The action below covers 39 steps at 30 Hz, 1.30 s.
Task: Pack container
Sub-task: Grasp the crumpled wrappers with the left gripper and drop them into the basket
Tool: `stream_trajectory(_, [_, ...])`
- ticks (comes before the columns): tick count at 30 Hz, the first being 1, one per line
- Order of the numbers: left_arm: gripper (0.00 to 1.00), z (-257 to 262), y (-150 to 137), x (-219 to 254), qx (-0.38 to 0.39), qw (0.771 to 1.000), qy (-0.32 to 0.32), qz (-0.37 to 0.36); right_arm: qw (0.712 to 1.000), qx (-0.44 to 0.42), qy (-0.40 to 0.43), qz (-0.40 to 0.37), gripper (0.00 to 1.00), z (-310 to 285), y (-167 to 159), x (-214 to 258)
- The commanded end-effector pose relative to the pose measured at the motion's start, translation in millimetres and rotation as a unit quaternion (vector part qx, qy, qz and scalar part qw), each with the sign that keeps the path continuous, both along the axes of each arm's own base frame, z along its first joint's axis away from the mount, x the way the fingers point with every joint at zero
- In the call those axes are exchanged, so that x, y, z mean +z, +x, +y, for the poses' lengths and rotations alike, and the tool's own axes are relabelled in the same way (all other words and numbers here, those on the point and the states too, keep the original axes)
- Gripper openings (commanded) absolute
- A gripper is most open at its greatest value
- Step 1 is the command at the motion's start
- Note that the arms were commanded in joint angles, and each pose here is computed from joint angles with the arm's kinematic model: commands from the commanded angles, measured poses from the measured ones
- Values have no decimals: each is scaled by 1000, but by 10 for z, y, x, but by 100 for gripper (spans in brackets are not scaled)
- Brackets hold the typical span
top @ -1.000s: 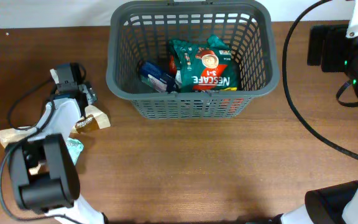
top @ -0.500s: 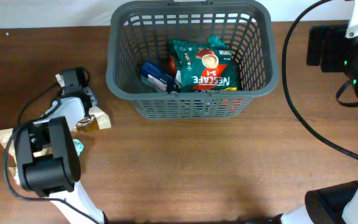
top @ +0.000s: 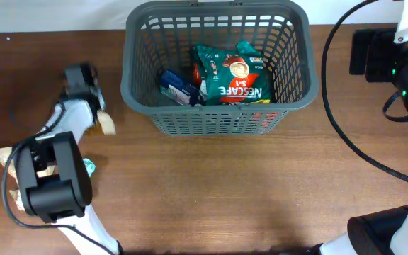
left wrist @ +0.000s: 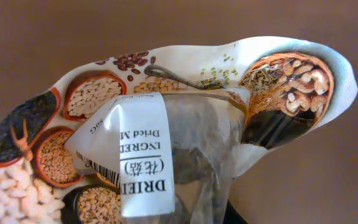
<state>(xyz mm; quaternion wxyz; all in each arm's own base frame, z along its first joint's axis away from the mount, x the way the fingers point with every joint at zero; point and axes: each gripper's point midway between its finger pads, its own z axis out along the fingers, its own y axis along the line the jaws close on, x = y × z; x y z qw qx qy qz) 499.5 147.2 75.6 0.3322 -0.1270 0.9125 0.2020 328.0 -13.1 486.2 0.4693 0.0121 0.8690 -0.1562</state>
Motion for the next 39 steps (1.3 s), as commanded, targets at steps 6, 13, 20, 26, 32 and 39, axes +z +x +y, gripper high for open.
stream_trajectory(6, [1,-262,652,3444,-146,925,91,-340,1000,-2,10,-6,99,3,-9,20])
stream_trajectory(13, [2,-2097,272,4446,-522,720,-61,-453,1000,5,14,-6,99,29,-5,15])
stream_trajectory(20, [1,-3315,-144,3451,-679,651,-202,-274,1000,8,17,-5,99,41,-3,11])
stream_trajectory(26, [2,-3561,-427,2609,-709,651,-236,-134,1000,13,20,-4,99,63,1,6])
stream_trajectory(32, [2,-3181,-517,1831,-669,725,-164,22,1000,14,21,-5,99,65,1,6])
stream_trajectory(39, [100,-3005,-446,1604,-653,746,-118,64,999,20,25,-4,99,90,6,2])
